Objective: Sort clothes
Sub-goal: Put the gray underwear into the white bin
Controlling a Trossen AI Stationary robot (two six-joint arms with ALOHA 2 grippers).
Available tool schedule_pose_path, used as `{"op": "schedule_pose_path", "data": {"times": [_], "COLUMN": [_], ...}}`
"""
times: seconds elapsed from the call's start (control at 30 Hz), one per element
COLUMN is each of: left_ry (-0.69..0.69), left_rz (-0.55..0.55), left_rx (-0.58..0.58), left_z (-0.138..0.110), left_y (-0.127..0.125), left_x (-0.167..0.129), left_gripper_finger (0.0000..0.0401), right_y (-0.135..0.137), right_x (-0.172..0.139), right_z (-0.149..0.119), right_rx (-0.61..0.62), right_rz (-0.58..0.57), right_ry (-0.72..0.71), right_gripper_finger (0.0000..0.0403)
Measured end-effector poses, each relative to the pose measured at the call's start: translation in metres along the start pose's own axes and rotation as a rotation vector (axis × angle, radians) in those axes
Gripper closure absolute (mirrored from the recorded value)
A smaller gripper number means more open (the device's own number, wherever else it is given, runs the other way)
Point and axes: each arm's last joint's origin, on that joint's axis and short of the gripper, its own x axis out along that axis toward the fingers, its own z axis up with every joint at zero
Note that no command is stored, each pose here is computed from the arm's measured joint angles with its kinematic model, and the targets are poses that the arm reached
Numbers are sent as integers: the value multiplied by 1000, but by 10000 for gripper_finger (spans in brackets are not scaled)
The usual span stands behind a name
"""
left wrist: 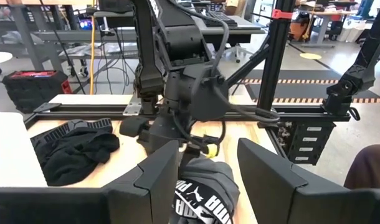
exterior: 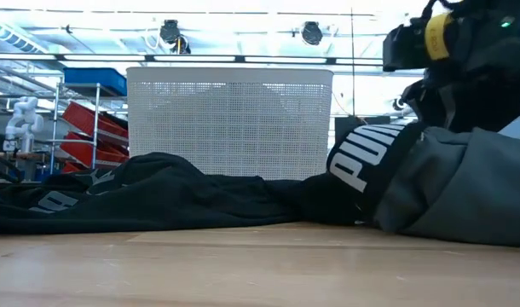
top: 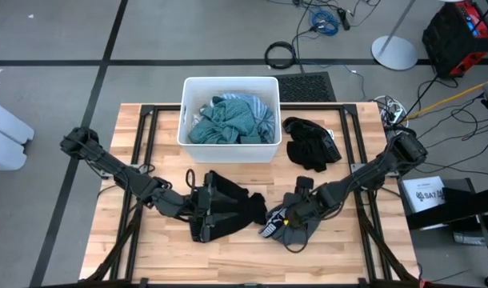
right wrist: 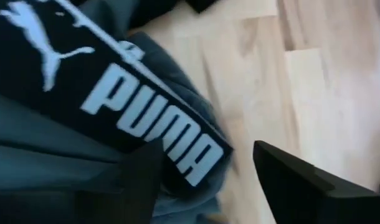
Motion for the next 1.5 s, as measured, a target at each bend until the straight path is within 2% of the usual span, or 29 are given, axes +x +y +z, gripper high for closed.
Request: {"op": "schedule_pose_path", "data": {"times": [0.17, 0.37, 0.5, 0.57, 0.67, 0.77, 0.93, 0.97, 1.23, 1.5], "left_ry": [0, 1, 3, 5, 8, 8, 8, 8, 8, 14], "left_rz": [0, -1, -1, -1, -1, -2, -4, -4, -4, -4], "left_rx": [0, 0, 1, 2, 4, 3, 3, 3, 3, 5], "left_z": [0, 0, 0, -1, -1, -1, -1, -1, -1, -2], "left_y": [0, 0, 0, 0, 0, 0, 0, 0, 0, 0], "left_x": [0, 0, 0, 0, 0, 0, 0, 0, 0, 0], "left_gripper_finger": [226, 226, 226, 226, 226, 226, 226, 226, 226, 226], "right_y": [-13, -14, -12, -12, -12, -16, -22, -23, -28, -32], "right_x": [16, 55, 73, 73, 67, 55, 38, 35, 10, -35], "right_z": [8, 13, 15, 15, 15, 15, 15, 15, 12, 7], "right_rx": [68, 119, 136, 137, 135, 129, 96, 87, 87, 98], "right_rz": [-27, 83, 136, 146, 162, 169, 178, 177, 193, 277], "right_ry": [55, 208, 268, 274, 253, 234, 199, 194, 171, 62], "right_gripper_finger": [134, 108, 111, 126, 169, 235, 373, 387, 398, 400]}}
